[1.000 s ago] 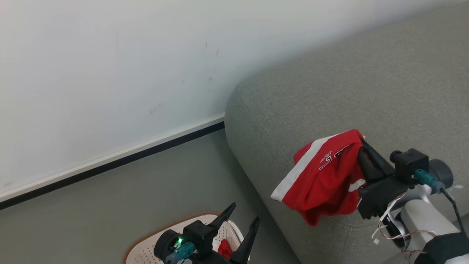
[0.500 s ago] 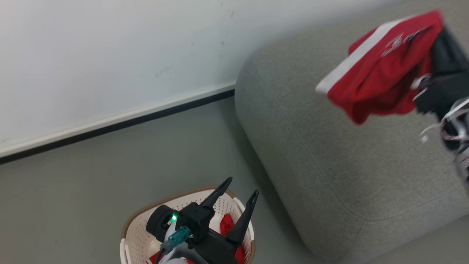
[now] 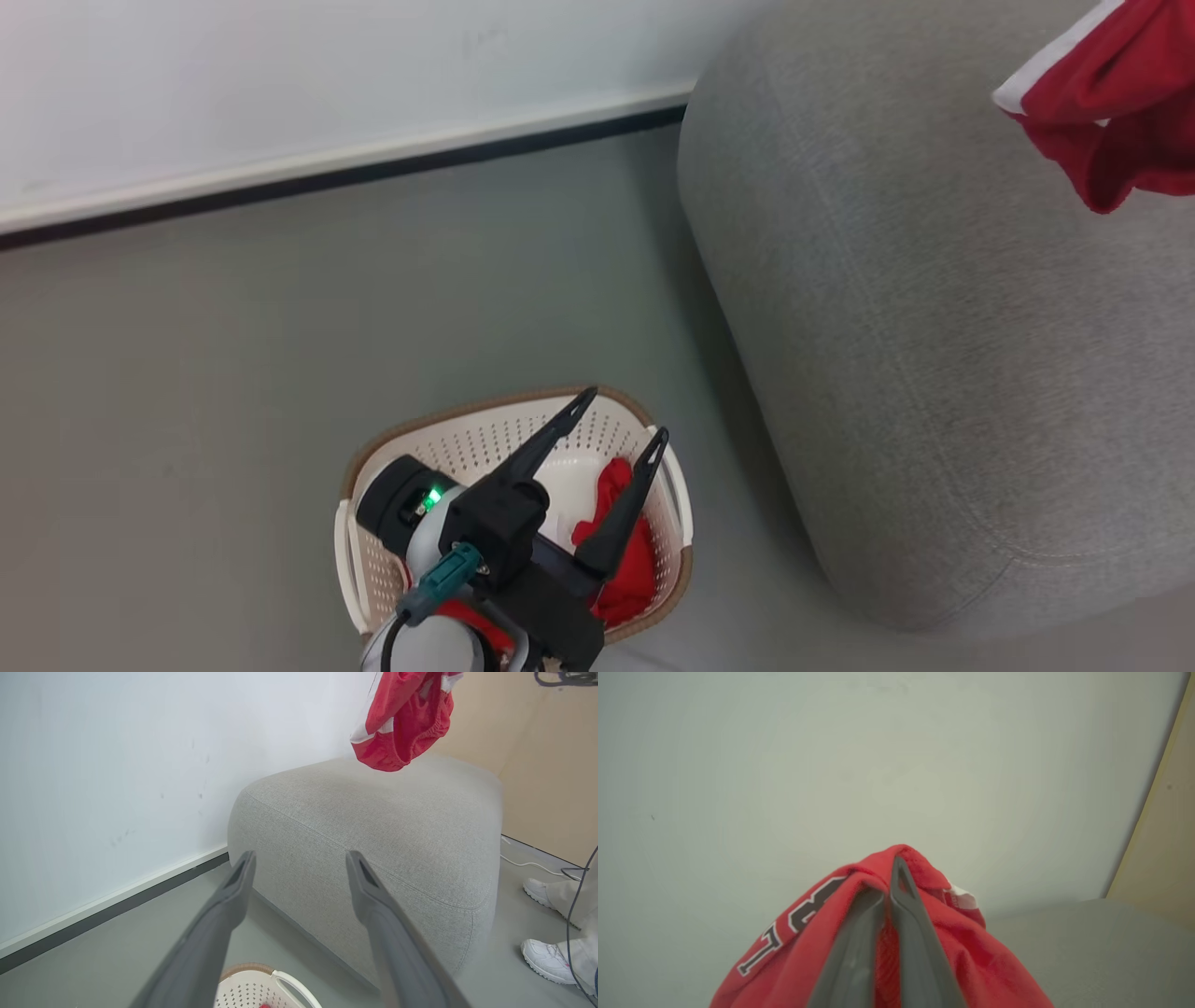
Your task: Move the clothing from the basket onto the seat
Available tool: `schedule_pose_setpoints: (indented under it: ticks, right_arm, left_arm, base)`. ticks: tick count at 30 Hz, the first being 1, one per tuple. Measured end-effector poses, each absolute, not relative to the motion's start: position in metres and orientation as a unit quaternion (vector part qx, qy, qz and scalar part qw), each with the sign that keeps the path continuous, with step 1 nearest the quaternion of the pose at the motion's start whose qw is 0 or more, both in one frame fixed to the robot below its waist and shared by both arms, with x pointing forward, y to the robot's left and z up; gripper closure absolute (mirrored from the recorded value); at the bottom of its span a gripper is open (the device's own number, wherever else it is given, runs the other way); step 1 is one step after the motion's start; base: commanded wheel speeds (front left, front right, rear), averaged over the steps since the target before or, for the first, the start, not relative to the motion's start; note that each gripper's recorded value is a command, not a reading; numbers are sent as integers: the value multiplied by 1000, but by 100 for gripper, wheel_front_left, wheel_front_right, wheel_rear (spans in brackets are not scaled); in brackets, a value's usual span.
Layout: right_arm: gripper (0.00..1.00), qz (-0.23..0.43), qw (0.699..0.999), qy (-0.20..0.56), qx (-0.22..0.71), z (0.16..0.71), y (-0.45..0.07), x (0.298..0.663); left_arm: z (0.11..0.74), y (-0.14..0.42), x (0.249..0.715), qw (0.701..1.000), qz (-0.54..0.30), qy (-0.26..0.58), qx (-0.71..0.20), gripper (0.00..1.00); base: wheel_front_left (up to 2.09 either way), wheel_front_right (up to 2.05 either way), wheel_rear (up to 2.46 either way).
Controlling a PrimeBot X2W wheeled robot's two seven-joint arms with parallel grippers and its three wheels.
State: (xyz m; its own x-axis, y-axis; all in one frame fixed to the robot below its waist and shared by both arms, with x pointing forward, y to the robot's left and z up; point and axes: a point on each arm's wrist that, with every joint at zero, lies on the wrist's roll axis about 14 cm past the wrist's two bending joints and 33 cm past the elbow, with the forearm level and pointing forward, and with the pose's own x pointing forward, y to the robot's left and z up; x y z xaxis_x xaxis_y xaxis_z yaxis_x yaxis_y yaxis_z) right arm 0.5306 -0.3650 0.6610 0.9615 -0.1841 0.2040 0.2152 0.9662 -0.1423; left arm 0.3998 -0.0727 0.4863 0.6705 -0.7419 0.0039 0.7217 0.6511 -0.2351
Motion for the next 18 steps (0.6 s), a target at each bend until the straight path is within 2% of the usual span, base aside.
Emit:
schedule_pose_setpoints:
  ticks: [11,18]
  right_arm:
    - [100,-114,990,-45,-67,598,-366,588]
    - [100,-120,990,12,-66,537,-366,604]
  left_arm:
    - [465,-58,438,915,-387,51,-101,0]
    - [446,-55,459,917,-381,61,-99,0]
  base:
    - [0,0,0]
    - [0,0,0]
